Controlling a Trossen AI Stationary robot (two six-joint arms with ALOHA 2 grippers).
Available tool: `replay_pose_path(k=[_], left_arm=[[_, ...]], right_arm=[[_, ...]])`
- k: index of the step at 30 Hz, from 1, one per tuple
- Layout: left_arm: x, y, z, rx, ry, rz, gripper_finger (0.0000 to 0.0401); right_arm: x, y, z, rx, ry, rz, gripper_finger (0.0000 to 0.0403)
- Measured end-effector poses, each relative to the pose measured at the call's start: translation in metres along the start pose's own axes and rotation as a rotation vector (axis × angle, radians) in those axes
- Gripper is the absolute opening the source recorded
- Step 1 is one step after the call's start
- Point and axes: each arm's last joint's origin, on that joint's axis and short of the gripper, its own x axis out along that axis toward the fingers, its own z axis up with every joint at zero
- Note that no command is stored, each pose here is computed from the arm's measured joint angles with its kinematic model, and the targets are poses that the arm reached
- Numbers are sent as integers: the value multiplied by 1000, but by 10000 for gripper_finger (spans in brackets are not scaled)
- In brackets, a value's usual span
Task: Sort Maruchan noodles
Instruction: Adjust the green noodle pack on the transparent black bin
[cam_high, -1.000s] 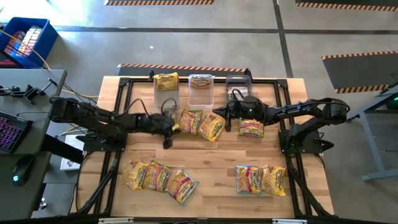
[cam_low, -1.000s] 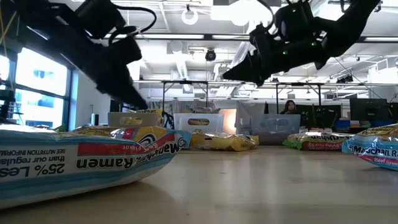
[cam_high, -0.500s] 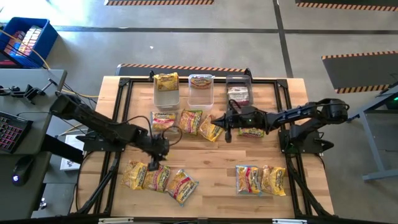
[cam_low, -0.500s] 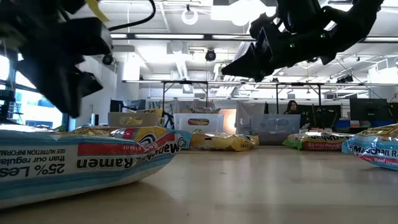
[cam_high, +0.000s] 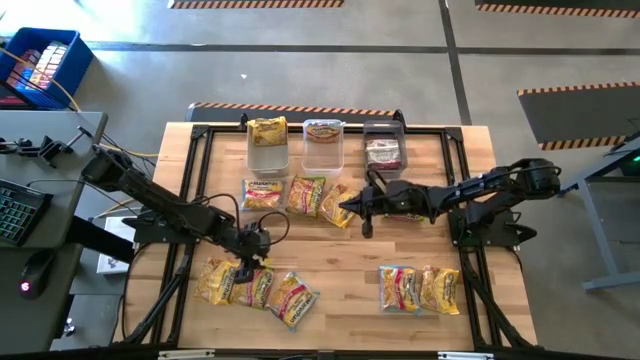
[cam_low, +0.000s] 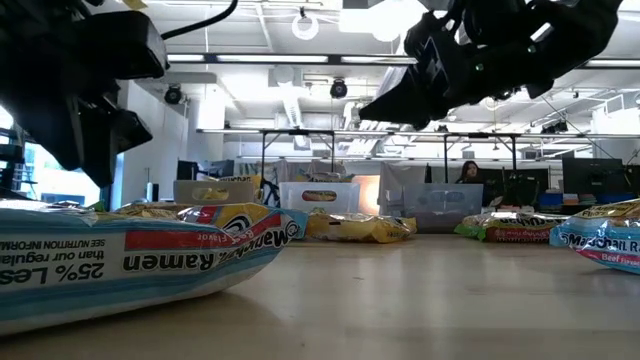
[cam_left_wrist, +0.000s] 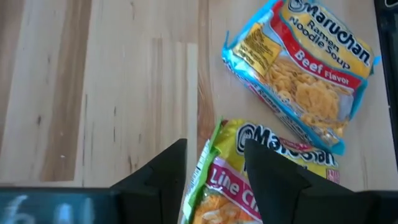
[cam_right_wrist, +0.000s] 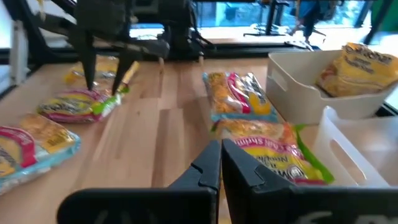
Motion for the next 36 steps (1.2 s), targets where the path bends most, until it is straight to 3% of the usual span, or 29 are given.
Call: replay_pose_path(k=[5, 8, 14, 18, 21, 30, 36], left_arm=[[0, 3, 2, 53, -35, 55, 154], [3, 8, 6, 122, -142, 107, 143], [8, 37, 14, 177, -493, -87, 65], [2, 60, 16, 194, -647, -85, 12], [0, 73, 18, 217, -681, -31, 6], [-7, 102, 22, 245, -703, 116, 6], [-7, 105, 20, 234, -682, 126, 1]], right_arm=[[-3, -5, 2, -47, 9, -140, 0], [-11, -19, 18, -93, 75, -240, 0], [-38, -79, 72, -86, 425, -437, 0], [-54, -121, 93, -95, 633, -417, 11], [-56, -146, 93, -129, 787, -392, 43], [-32, -208, 34, -82, 1043, -255, 178], [-23, -220, 11, 10, 1048, -134, 199]])
